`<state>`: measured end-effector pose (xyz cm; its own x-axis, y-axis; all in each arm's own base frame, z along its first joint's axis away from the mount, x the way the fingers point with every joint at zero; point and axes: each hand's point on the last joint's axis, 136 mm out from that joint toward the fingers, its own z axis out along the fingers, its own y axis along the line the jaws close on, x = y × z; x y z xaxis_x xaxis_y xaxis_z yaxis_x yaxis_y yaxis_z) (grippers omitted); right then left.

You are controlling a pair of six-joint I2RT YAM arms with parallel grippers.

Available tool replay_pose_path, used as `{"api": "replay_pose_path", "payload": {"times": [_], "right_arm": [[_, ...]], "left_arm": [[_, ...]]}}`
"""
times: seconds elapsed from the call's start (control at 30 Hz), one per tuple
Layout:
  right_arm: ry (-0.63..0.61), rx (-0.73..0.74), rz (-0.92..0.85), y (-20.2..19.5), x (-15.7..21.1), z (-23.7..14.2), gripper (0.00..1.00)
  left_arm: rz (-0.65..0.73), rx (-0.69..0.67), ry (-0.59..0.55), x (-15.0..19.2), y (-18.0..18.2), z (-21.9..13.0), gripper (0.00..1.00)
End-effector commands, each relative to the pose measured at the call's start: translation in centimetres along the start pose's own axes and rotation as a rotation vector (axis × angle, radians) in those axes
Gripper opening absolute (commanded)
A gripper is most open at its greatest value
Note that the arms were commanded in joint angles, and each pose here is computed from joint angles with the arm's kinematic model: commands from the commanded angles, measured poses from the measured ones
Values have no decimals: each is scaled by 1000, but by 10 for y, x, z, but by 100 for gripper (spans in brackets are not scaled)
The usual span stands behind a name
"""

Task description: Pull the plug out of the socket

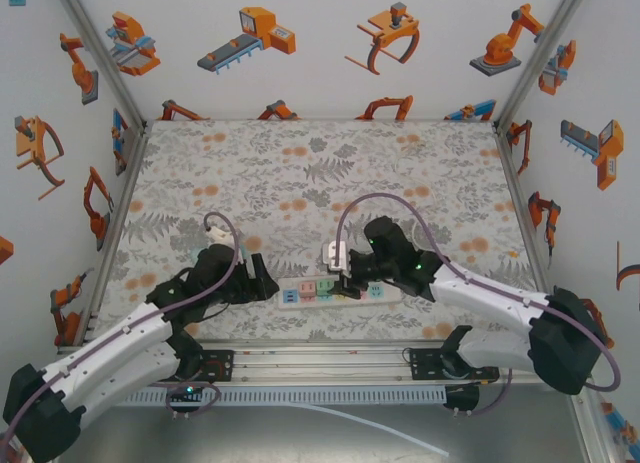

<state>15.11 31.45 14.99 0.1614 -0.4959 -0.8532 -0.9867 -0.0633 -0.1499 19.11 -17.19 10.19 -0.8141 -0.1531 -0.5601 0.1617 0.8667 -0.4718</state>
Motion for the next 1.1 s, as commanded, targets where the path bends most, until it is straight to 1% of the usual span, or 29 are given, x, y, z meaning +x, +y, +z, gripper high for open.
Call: {"api": "replay_pose_path", "payload": {"times": [0.0, 0.13, 0.33, 0.53, 0.7, 0.77, 0.8, 0.87, 0.93, 1.0, 1.07], "right_arm": [[-4, -46, -85, 4, -9, 11, 52], [13, -47, -97, 2, -6, 28, 49], [50, -67, -81, 0, 4, 43, 42], [64, -79, -69, 1, 8, 46, 34], [66, -87, -62, 2, 8, 48, 30], [64, -83, -57, 1, 7, 48, 31], [67, -77, -51, 0, 7, 48, 33], [87, -49, -30, -5, 9, 48, 41], [114, -30, -25, -6, 15, 46, 45], [123, -14, -44, -5, 21, 44, 46], [132, -8, -60, -4, 27, 43, 44]], "left_arm": [[-30, 36, 22, 4, -5, 8, 74], [-32, 35, 54, 10, -5, 17, 73], [-35, 29, 110, 19, -5, 28, 73], [-23, 15, 151, 25, -4, 36, 70], [-14, 6, 193, 32, -3, 44, 67], [-13, -6, 211, 36, -1, 46, 67], [-12, -12, 216, 37, 0, 47, 67], [-13, -22, 222, 38, 2, 48, 66], [-11, -35, 225, 40, 5, 48, 67], [-10, -41, 224, 41, 7, 47, 66], [-8, -45, 224, 42, 9, 47, 66]]}}
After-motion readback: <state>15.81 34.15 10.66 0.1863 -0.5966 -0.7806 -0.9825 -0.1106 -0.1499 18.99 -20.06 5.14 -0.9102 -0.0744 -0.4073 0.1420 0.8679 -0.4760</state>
